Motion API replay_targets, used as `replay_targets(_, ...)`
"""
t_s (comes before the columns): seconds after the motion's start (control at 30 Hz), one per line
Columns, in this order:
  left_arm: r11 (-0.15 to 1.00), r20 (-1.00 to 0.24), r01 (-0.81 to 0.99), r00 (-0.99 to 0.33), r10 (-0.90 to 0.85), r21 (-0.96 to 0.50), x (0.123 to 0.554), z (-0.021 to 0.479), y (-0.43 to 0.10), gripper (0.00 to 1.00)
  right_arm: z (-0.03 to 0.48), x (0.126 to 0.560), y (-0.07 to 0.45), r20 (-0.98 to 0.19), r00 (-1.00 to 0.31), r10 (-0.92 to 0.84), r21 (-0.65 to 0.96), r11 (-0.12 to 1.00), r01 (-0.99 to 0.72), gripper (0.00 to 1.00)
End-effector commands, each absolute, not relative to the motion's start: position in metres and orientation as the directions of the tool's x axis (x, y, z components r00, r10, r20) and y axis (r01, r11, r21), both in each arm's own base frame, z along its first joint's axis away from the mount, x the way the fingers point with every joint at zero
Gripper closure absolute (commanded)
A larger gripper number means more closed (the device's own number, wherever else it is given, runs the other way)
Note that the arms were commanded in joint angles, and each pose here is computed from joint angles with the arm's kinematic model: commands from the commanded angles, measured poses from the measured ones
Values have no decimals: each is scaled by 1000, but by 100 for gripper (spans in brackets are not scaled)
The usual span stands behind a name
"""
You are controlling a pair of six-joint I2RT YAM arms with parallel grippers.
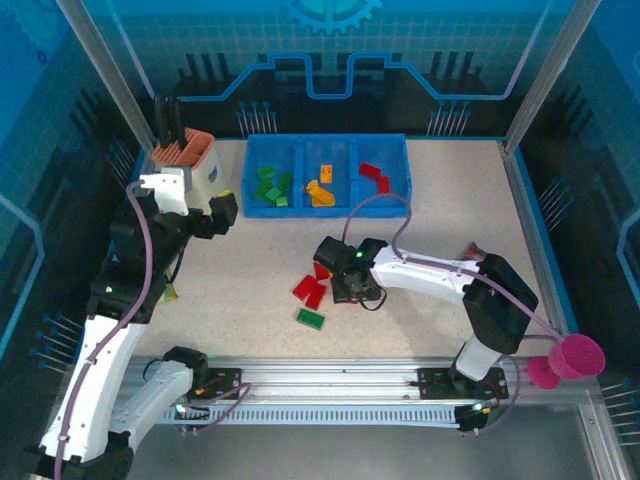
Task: Sort the legos into containers by color
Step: Pick up the lego from the bottom-center of the table.
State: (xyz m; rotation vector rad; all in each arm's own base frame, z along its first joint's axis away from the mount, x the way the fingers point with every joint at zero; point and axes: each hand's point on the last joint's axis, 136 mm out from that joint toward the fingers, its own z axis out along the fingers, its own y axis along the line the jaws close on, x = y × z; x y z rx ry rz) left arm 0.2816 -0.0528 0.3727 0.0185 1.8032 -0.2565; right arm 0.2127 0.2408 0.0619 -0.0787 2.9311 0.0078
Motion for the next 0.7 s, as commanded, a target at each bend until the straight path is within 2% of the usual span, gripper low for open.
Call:
replay_targets(0.0,974,-961,148,-244,-131,-170,281,370,-52,1,46,212,235,-193,-981,-29,-41,999,-21,41)
replay_targets(0.33,975,-957,145,-260,-126,-168,287,365,-52,1,23,223,233,-177,-983,-44,-41,998,-38,45)
replay_targets(0.53,976,-954,143,-272,-123,-167,290,361,-53,1,8,226,231,-147,-987,-63,-39,998,-58,61)
replay_targets(0.67,977,-954,137,-274,-118,-161,291,360,-52,1,16,223,229,-132,-983,-126,-47,992,-120,73)
